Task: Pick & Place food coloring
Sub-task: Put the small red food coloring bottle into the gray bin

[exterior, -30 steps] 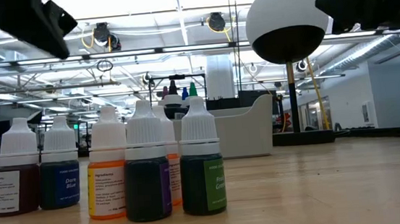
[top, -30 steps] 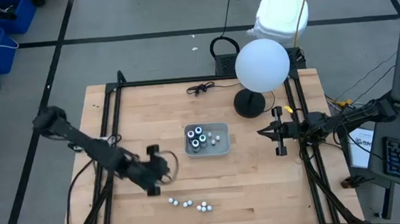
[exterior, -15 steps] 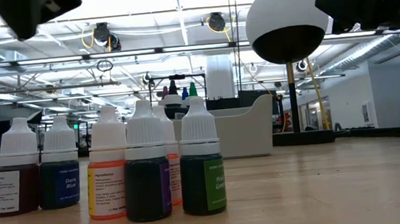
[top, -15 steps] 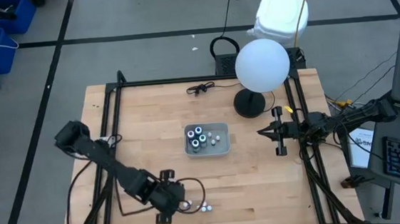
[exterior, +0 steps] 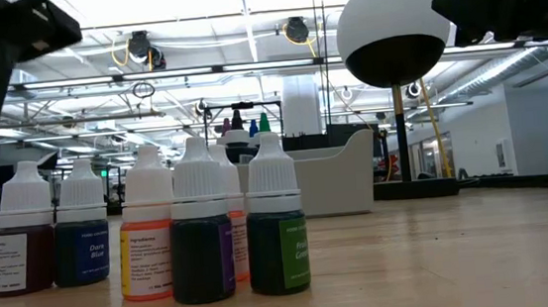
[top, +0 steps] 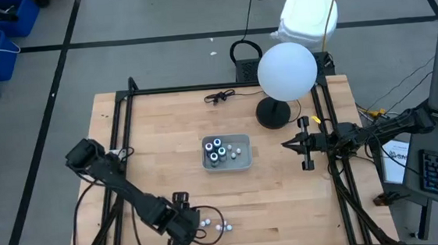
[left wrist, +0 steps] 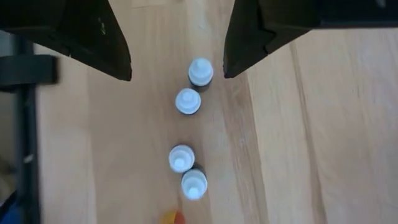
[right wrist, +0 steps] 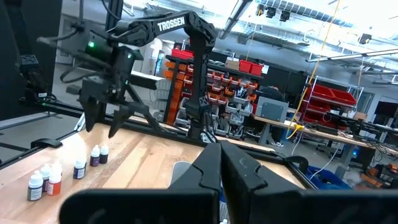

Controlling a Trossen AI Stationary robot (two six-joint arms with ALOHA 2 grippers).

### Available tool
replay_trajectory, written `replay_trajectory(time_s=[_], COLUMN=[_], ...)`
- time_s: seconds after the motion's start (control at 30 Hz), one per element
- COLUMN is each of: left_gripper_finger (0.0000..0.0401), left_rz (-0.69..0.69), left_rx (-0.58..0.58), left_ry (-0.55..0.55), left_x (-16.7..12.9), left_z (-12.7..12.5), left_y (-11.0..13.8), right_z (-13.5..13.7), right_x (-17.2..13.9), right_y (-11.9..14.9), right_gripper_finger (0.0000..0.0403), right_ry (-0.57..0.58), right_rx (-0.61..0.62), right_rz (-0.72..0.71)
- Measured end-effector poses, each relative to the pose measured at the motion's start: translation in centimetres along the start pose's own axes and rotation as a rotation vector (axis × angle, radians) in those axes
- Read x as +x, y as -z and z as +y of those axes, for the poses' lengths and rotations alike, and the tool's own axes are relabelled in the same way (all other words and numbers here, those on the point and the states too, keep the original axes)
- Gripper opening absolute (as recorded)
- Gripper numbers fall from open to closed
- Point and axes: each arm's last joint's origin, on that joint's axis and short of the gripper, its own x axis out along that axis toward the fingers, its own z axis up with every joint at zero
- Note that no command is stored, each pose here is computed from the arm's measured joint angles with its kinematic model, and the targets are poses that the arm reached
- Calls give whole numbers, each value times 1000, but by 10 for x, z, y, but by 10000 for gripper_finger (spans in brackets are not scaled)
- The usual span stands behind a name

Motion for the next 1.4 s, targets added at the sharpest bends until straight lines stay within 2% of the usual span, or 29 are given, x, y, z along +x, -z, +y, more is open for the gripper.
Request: replay_trajectory(time_s=[0.17, 0.47, 1.27, 1.4], left_gripper_finger=[258, 257, 257, 248], left_rz=[51, 96, 135, 138], left_rx=[60, 69, 95, 95], left_ry=[-20, -36, -66, -67], left_x=[14, 31, 43, 43], left_z=[-1, 0, 0, 1], left_y=[2, 2, 4, 4], right_z=[0, 0, 0, 0], right_x=[0, 0, 0, 0], right_y=[0, 0, 0, 0], right_gripper_finger=[0, 0, 0, 0], right_ry=[0, 0, 0, 0], right_rx=[0, 0, 1, 0], right_rz=[0, 0, 0, 0])
